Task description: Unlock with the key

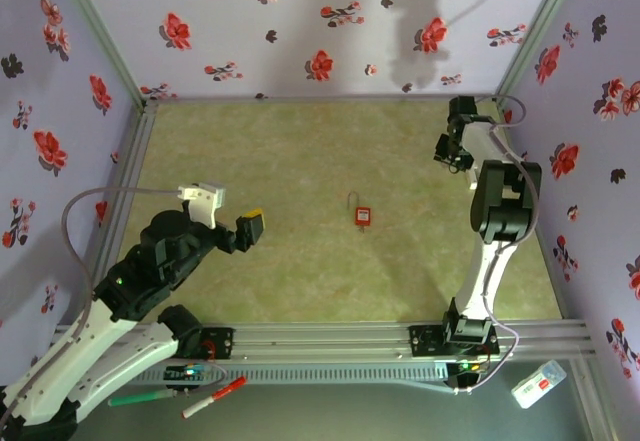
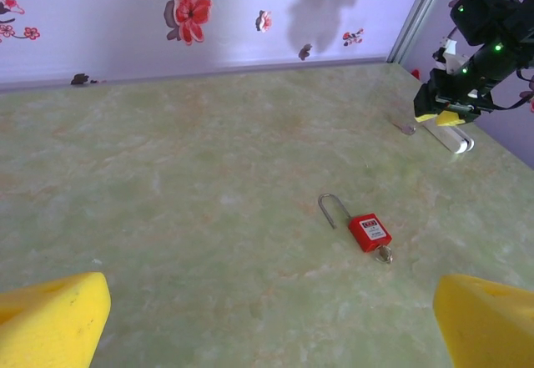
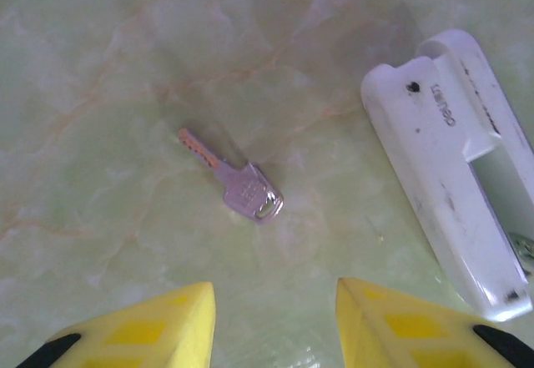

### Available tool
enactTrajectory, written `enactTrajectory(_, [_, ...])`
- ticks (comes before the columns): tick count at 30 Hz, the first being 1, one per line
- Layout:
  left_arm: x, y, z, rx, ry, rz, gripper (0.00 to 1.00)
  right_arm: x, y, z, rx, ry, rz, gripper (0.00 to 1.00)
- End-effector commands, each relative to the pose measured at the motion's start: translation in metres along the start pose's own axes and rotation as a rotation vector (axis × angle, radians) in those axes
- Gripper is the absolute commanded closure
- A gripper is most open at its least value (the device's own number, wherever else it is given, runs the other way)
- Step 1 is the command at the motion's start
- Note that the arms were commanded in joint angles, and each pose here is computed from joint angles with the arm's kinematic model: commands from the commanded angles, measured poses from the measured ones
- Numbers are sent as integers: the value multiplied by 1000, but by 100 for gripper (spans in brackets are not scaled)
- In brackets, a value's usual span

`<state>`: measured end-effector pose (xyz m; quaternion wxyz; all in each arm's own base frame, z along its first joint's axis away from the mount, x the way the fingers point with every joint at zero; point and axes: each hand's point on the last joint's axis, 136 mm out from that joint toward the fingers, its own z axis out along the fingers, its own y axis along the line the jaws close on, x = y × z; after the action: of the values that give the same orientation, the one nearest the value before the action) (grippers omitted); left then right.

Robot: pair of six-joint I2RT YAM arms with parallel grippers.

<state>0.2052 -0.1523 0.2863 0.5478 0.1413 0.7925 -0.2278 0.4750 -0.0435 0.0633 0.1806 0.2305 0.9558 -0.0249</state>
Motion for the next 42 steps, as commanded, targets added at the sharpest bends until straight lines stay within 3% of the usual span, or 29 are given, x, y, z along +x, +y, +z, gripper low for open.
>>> enactTrajectory(1, [-5, 0, 0, 5, -23, -20, 0, -5, -9, 9, 43, 14, -12, 57])
enactTrajectory(23, [-5, -3, 7, 5, -3, -19, 0, -12, 0, 54, -27, 69, 19, 65])
enactTrajectory(35, [1, -2, 10, 5, 7, -26, 0, -29, 0, 0, -70, -39, 54, 61])
enactTrajectory(42, [3, -3, 10, 10, 11, -24, 0, -27, 14, 4, -138, -17, 44, 58])
